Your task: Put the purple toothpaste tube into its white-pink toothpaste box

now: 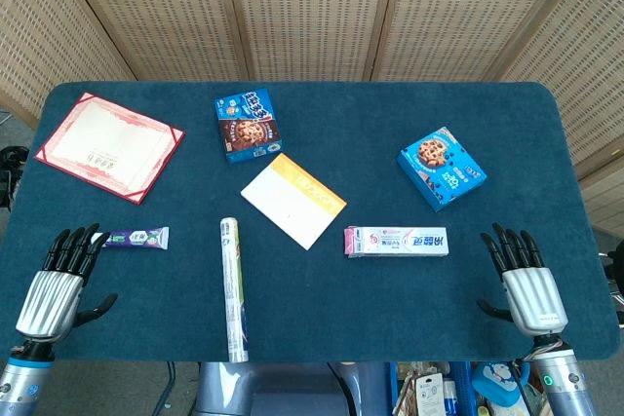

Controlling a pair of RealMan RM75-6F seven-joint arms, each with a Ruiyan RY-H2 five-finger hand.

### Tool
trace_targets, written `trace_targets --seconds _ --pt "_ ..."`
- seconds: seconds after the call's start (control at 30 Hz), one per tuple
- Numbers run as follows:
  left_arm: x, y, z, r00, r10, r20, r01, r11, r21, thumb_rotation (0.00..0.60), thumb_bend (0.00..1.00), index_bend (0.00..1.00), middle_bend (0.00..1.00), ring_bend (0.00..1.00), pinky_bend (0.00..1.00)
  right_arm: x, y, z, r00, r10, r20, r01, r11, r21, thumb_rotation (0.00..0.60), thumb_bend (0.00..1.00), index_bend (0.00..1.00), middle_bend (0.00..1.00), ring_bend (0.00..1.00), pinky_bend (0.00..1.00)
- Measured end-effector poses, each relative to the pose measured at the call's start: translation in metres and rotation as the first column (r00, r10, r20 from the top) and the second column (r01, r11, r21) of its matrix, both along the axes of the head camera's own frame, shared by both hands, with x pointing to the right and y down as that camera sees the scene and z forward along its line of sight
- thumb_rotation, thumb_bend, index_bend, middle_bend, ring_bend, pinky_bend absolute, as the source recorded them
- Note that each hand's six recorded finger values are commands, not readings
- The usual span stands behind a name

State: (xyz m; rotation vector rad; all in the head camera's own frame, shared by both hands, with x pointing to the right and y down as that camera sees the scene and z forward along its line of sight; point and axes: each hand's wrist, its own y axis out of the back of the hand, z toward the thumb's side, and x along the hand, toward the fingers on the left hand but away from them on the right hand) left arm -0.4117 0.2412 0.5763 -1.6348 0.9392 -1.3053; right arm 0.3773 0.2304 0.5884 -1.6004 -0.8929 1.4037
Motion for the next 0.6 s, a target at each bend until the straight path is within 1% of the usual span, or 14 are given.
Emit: trace_targets --seconds 0.2,0.33,0.5,0.6 --pt "-0.003 -0.003 0.0 1.0 -0.016 -0.004 0.016 1.0 -0.006 0.6 0.23 0.0 0.0 0.0 0.0 0.0 0.001 0.002 1.0 -0.001 -0.005 0.0 1.0 -0.009 0.6 0.0 0.0 0.0 0.0 0.0" --pt "-0.006 -0.008 0.002 1.0 -0.015 0.018 0.015 1.0 -0.015 0.6 0.23 0.0 0.0 0.0 0.0 -0.001 0.001 0.002 1.0 -0.002 -0.003 0.002 1.0 -0.011 0.6 0.0 0.0 0.0 0.0 0.0" --pt "-0.013 -0.024 0.002 0.998 -0.026 0.054 0.028 0.999 -0.029 0.6 0.23 0.0 0.0 0.0 0.0 -0.002 0.002 0.002 1.0 -0.003 0.002 0.003 1.0 -0.011 0.6 0.0 0.0 0.0 0.0 0.0" --pt "-0.02 -0.035 0.006 0.996 -0.035 0.083 0.04 0.997 -0.061 0.6 0.23 0.0 0.0 0.0 0.0 -0.002 0.002 0.003 1.0 -0.005 0.001 0.005 1.0 -0.016 0.6 0.0 0.0 0.0 0.0 0.0"
